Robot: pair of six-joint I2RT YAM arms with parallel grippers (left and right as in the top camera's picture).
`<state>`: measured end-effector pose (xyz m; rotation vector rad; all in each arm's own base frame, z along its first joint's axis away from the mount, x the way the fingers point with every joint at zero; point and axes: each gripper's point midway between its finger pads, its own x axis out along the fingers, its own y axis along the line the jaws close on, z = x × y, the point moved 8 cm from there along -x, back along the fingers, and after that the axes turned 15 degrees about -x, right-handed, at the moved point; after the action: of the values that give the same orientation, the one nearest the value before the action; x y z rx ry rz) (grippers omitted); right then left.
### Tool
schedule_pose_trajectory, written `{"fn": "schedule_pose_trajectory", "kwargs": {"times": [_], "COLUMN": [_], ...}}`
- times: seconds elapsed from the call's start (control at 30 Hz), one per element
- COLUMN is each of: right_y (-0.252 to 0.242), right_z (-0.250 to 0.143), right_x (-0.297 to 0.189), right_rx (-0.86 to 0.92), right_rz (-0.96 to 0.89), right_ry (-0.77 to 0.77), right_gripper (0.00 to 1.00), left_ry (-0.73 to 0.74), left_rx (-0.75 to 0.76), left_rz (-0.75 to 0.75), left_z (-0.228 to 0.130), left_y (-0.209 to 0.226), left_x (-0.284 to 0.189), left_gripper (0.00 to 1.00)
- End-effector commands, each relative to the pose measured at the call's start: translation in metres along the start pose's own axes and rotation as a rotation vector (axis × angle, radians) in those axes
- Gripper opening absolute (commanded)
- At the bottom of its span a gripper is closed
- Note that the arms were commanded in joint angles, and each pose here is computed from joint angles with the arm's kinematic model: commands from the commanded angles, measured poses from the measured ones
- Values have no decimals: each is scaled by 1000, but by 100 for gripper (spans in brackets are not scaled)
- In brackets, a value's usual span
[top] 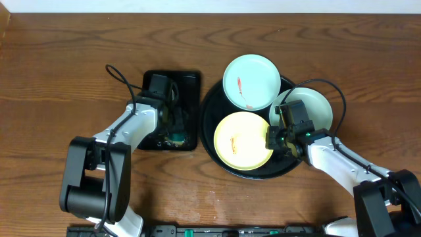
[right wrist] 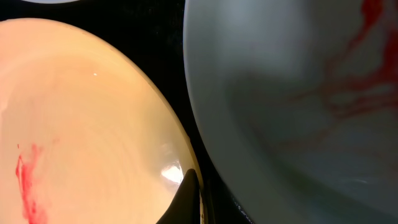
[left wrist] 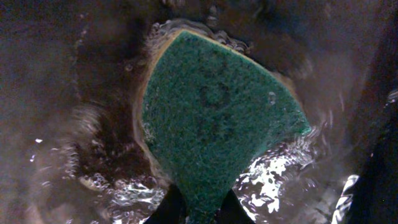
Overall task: Clean dirty plates on tray and stack at the side
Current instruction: 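Grasp the green sponge with the left gripper and lift it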
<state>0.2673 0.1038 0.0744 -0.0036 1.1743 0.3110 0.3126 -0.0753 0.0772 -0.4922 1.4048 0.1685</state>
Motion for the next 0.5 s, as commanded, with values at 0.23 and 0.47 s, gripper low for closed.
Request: {"fn": "schedule_pose_trajectory", "kwargs": {"times": [0.23, 0.47], "right_y": [-18, -18], "right_z": [-12, -12], "right_x": [9, 9], "right_rx": [23, 23], "right_rz": [-118, -118], "right_ry": [53, 53], "right_gripper": [1, 1], "left_ry": [-33, -5], "left_rx": [49, 119], "left_rz": [-51, -212], "left_z": [-1, -46], "left_y": [-31, -81], "left_x": [-89, -108], "left_gripper": [7, 7]}}
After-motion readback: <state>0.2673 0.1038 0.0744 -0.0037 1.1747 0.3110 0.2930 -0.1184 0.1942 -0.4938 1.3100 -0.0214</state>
